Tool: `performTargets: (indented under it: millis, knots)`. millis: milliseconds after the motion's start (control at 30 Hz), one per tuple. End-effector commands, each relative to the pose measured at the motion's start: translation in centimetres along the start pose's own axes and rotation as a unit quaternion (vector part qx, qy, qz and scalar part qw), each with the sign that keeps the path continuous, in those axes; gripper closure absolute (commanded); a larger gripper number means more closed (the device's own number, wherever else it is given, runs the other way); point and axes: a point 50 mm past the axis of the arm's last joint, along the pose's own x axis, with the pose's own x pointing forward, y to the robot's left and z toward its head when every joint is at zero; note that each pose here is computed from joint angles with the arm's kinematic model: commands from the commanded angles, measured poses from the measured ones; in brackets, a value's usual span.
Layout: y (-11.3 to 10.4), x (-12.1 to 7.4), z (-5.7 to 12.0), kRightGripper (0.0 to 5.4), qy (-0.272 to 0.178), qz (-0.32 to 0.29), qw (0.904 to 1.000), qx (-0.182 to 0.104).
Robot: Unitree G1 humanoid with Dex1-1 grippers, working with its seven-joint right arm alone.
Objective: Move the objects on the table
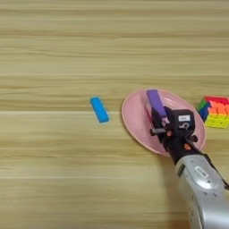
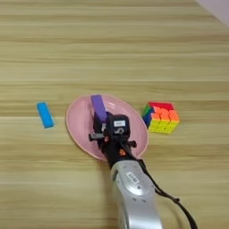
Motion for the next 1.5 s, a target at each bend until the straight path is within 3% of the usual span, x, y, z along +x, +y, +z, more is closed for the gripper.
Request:
performTargets:
  millis: [33, 567, 1500]
  knots:
    - [-1.3, 0.6, 2.0, 4.0, -0.041, -0.017, 0.999, -0.008]
    - [-3.4, 0.7, 0.8, 4.0, -0.002, -0.06, 0.9977, -0.032]
    - [-3.6, 1.4, -0.4, 4.0, 0.028, -0.068, 0.9965, -0.039]
